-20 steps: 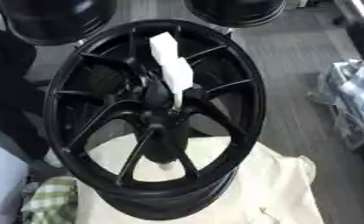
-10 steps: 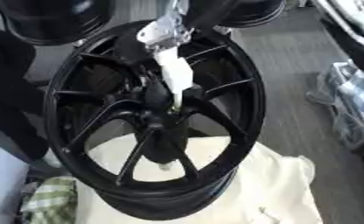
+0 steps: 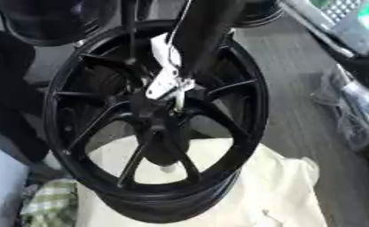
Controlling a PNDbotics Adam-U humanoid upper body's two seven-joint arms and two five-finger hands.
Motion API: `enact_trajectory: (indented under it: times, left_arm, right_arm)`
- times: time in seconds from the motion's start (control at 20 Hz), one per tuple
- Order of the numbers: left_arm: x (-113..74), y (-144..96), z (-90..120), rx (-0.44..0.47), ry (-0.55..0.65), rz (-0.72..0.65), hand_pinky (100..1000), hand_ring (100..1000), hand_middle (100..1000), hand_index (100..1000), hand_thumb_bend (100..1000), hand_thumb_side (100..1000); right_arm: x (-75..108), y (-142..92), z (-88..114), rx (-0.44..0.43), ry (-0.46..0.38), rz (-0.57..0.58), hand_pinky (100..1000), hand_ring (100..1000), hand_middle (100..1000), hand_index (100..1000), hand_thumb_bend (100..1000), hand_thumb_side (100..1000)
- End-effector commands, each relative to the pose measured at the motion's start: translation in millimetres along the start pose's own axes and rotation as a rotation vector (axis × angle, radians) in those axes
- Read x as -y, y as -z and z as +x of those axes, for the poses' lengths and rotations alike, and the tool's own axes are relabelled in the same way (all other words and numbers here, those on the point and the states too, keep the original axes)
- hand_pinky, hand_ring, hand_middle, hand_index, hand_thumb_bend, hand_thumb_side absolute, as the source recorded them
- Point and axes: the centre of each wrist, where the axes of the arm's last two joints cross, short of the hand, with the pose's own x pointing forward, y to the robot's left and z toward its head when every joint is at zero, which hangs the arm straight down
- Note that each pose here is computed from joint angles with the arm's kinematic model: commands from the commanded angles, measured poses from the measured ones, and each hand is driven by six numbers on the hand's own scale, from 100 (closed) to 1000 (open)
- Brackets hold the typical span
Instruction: Pull the pin out of the wheel hub.
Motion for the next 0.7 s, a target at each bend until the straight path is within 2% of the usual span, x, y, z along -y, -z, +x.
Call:
enact_trajectory:
  times: [0.05,0.4,0.7]
  left_arm:
    - [-3.5,2.7,6.5,0.023,0.018,-0.01,766,742,776,792,179,870]
    - [-2.6,2.5,6.6,0.022,0.016,-0.015,767,742,774,790,178,870]
    - [-1.7,2.5,6.5,0.02,0.013,-0.019,767,742,772,789,177,871]
  right_arm:
    - [2.7,-4.7,3.1,-0.045,-0.019,0.034,755,702,734,817,653,217]
    - [-4.4,-7.1,-7.7,-0.098,-0.037,0.032,713,650,697,783,596,204]
    - [-12.8,-3.7,-21.1,-0.147,-0.053,0.046,748,670,703,776,576,180]
